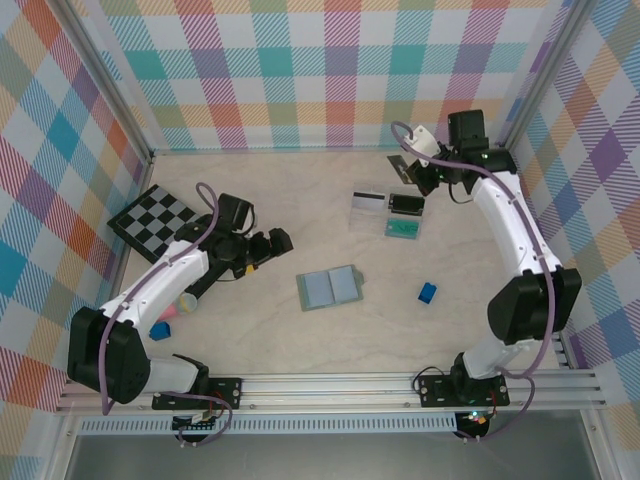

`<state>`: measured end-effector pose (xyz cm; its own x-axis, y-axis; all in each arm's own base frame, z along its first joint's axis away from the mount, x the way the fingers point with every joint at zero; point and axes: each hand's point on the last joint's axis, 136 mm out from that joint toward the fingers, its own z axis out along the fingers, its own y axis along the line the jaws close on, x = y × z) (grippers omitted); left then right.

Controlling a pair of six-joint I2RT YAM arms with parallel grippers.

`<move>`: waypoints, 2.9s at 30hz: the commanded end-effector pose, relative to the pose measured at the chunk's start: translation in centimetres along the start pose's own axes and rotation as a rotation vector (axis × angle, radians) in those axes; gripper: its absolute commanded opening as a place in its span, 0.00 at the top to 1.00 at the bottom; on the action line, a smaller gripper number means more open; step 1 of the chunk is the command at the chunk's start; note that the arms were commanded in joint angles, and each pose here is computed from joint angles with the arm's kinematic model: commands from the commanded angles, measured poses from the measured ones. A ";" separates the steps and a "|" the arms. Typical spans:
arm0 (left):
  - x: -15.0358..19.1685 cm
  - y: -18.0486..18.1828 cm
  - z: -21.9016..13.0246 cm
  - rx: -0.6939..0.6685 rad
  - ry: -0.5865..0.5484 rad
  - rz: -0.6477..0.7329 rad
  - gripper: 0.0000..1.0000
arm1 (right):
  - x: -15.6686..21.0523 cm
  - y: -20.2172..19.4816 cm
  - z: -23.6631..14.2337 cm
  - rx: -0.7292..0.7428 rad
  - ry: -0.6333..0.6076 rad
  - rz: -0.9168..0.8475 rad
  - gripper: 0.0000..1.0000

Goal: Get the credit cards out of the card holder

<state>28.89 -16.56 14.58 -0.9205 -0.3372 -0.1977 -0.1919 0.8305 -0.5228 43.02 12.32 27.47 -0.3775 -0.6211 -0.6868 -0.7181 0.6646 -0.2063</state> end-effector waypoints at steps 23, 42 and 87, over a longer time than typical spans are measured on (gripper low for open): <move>0.4 0.2 1.6 0.031 0.064 -0.039 0.00 | 6.8 0.1 5.9 -0.191 0.306 -0.468 1.00; 0.7 0.5 2.5 0.026 0.096 -0.054 0.00 | 9.8 -0.1 9.4 -0.215 0.434 -0.526 1.00; 1.4 0.4 2.5 0.054 0.105 -0.045 0.00 | 8.3 -1.9 10.6 -0.094 0.461 -0.491 0.81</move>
<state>28.33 -18.20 11.60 -0.9470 -0.3121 -0.0757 -0.2193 0.8006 -0.5576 47.17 9.69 13.27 -0.1780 -0.9768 -0.1192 -0.9232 0.2077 -0.3235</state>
